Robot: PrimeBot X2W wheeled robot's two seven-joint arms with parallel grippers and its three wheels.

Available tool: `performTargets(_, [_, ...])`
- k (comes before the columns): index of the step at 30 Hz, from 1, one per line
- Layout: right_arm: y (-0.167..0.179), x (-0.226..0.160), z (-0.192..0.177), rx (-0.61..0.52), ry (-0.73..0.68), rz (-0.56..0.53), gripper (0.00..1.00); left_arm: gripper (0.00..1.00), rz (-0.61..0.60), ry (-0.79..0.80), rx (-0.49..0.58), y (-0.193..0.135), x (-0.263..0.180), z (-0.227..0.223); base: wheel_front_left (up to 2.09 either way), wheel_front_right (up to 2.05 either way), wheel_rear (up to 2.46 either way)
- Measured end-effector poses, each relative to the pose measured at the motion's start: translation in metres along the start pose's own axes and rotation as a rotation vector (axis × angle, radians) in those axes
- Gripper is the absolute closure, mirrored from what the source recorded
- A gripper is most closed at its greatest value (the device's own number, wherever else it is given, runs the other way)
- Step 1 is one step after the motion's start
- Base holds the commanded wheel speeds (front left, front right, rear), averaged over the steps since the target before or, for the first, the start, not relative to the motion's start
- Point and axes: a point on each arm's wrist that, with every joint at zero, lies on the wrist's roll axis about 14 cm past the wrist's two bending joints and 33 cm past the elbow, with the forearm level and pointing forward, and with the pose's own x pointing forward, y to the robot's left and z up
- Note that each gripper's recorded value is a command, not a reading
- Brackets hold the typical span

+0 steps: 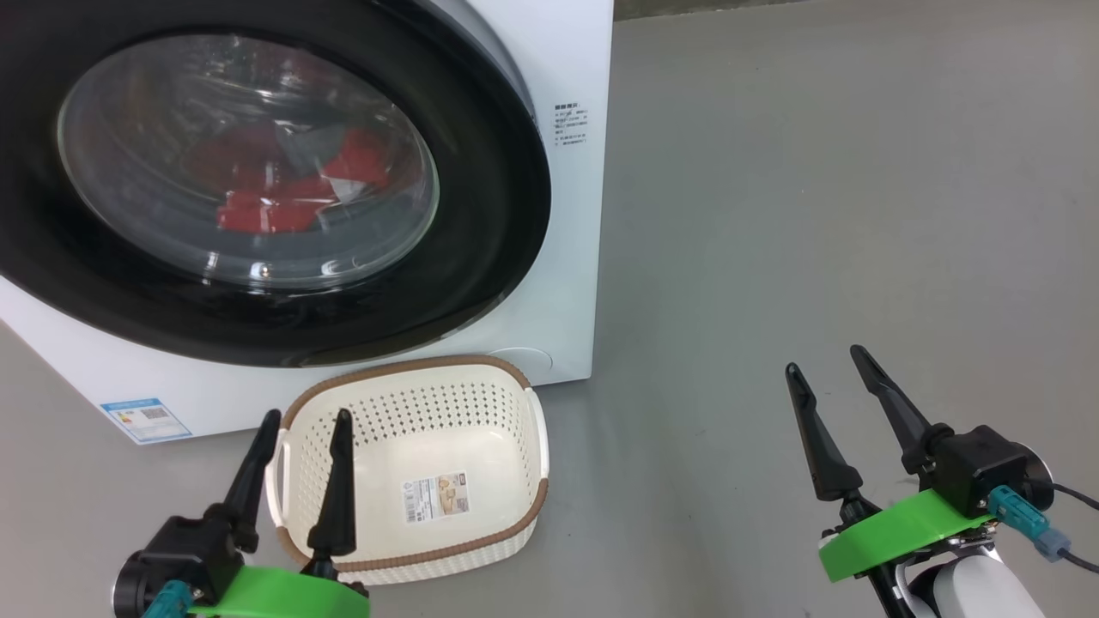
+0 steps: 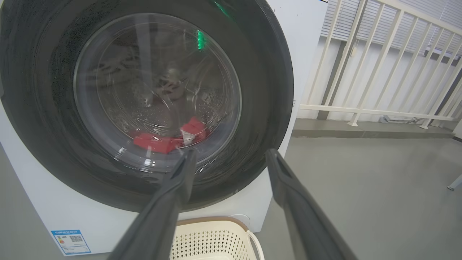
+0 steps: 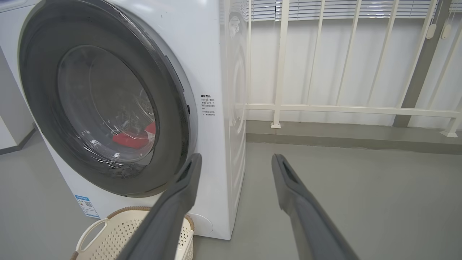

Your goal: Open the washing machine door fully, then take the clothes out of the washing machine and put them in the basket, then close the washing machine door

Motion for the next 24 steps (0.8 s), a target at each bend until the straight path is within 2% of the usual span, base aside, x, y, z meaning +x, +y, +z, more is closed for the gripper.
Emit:
performTargets(7, [0.0045,0.0003,0.002,-0.075,-0.012,0.027,0.0,0.0,-0.012,-0.012,0.071,-0.0026,0.0014,0.0014,0.0,0.0,0.0])
performTargets(24, [0.0022,0.0013,0.0037,-0.06,-0.022,0.021,0.0,0.0,-0.009,-0.003,0.07,-0.0014,0.0029,-0.0024,0.0,0.0,0.0])
